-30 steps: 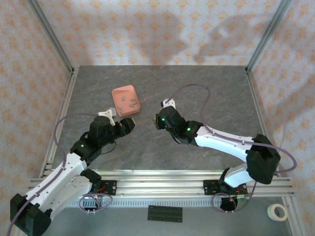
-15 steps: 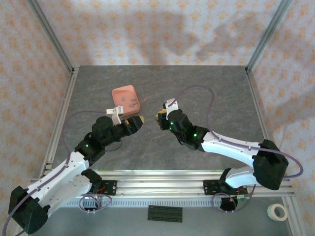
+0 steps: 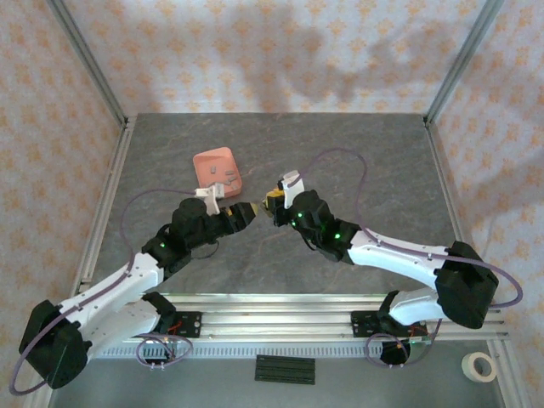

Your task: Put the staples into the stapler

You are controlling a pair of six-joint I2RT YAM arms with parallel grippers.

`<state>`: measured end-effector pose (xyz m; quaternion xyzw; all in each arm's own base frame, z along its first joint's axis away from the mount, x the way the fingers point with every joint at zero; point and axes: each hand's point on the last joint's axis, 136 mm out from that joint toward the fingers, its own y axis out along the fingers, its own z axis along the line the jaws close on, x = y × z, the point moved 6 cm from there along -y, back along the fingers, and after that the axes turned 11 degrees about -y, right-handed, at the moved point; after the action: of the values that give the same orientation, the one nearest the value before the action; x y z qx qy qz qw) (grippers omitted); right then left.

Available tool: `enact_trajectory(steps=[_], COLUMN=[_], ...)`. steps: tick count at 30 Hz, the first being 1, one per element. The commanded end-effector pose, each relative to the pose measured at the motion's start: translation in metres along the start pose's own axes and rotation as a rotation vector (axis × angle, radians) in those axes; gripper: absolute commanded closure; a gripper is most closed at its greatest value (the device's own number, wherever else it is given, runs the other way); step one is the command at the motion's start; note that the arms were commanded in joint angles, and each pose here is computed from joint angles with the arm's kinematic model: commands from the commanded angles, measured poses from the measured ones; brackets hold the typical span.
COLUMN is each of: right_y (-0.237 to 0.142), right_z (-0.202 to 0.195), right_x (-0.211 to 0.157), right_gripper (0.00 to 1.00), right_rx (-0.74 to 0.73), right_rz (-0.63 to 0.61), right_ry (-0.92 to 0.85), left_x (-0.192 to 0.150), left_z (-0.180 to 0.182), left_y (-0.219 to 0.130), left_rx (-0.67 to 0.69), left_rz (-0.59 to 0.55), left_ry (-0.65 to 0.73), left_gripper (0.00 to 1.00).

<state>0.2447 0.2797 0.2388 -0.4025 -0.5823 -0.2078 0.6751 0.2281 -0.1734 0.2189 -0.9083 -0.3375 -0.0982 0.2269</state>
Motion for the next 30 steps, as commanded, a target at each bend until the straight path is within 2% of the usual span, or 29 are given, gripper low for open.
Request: enact_trajectory(steps=[1,9,15,24,30], right_y=[-0.008,-0.009,-0.011,-0.021,-0.029], right_z=[0.003,0.004,0.005,0.003,-0.002], right_x=[0.017,0.020,0.019,0.029,0.039], right_gripper=[0.86,0.87,0.88,0.88,0.88], right_rx=[0.047,0.058,0.071,0.073,0.037], right_rz=[-0.087,-0.101,-0.109,-0.145,-0.183], right_ry=[-0.015,-0.027,-0.028,-0.038,-0.014], left_x=[0.007,0.008,0.015,0.012,0.004], left_z=[-0.027,-0.028,-0.026,-0.009,0.002], left_y=[0.001,0.003,0.002,0.008,0.013], left_rx=[-0.098,-0.116,-0.091,-0.028,0.009], left_rz=[-0.018,-0.031,-0.087,-0.091,-0.037], left_ry=[0.009,0.010,0.024,0.014,0.014], left_gripper=[0.38,0.39,0.39,0.47,0.52])
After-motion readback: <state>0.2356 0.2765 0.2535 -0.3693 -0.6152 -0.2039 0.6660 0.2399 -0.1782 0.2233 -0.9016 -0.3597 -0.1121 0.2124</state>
